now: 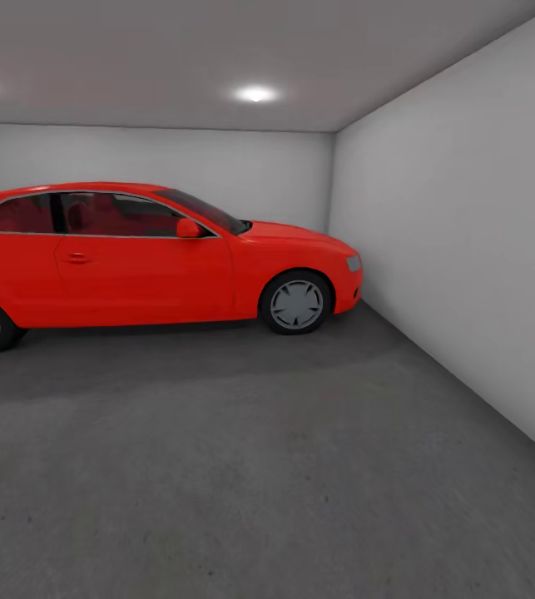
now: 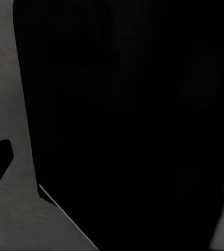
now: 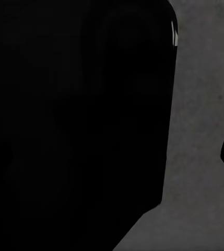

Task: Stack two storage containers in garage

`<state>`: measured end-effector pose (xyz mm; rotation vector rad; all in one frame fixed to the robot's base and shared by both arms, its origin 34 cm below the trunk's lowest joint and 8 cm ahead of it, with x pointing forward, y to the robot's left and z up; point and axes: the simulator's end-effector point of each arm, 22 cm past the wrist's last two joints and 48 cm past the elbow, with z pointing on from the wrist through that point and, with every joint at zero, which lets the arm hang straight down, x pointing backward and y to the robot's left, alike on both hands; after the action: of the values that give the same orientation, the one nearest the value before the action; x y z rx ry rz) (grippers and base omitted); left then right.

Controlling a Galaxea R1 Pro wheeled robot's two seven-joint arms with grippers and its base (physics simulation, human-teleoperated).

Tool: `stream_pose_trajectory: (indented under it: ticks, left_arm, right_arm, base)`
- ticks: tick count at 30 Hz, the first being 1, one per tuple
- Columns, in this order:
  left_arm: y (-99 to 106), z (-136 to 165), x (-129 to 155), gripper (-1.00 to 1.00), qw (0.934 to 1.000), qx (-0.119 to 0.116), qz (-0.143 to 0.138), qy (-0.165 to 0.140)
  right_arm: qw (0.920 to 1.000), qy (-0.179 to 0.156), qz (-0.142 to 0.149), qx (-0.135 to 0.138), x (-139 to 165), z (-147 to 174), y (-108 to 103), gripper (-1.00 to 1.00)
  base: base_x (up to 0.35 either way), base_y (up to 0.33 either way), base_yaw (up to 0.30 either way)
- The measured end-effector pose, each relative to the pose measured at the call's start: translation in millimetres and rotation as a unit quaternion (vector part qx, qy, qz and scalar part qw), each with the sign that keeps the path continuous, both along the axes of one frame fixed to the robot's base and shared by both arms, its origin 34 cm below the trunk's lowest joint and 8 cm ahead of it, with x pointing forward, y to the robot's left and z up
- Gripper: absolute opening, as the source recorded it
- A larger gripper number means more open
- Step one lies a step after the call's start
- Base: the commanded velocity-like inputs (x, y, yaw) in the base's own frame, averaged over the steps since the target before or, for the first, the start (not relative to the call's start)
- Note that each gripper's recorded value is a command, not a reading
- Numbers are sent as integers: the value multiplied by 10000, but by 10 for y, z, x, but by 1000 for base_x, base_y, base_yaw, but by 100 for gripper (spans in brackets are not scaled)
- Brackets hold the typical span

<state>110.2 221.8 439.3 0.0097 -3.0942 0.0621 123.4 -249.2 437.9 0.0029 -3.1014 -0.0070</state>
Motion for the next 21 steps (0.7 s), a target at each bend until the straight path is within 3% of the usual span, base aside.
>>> stream_pose_trajectory:
  ticks: [1,4,5,7,8,9,11,16,17,21]
  left_arm:
    - [-61,26,-225,100,10000,-39,12,38]
    - [-71,29,-252,100,10000,-45,13,46]
    - [-76,29,-242,100,10000,-49,33,27]
    - [-84,29,-227,100,10000,-55,37,10]
    - [-118,26,90,100,9994,-77,66,-319]
    - [-109,99,840,100,9938,-75,103,-1104]
    - [-97,315,1647,100,9804,-76,143,-1963]
    - [-255,763,2540,100,9544,-204,231,-2968]
    - [-352,975,2840,100,9423,-290,278,-3323]
    - [-455,1445,3373,100,9147,-440,335,-4003]
  right_arm:
    - [10000,-5,-2,1,3,0,1,100]
    - [10000,-67,-3,0,31,-1,0,100]
    - [9995,-304,-12,20,141,-1,25,100]
    - [9993,-385,-16,32,210,-1,43,100]
    - [9973,-735,-25,68,544,11,98,100]
    - [9879,-1548,-30,73,1319,128,103,100]
    - [9732,-2299,-35,81,2015,347,110,100]
    - [9489,-3155,-43,86,2781,728,112,100]
    - [9382,-3460,-41,87,3058,895,111,100]
    - [9166,-3997,-44,87,3517,1221,108,100]
  base:
    - [0,0,0]
    - [0,0,0]
    - [0,0,0]
    - [0,0,0]
    - [0,0,0]
    - [0,0,0]
    - [0,0,0]
    - [0,0,0]
    - [0,0,0]
    - [0,0,0]
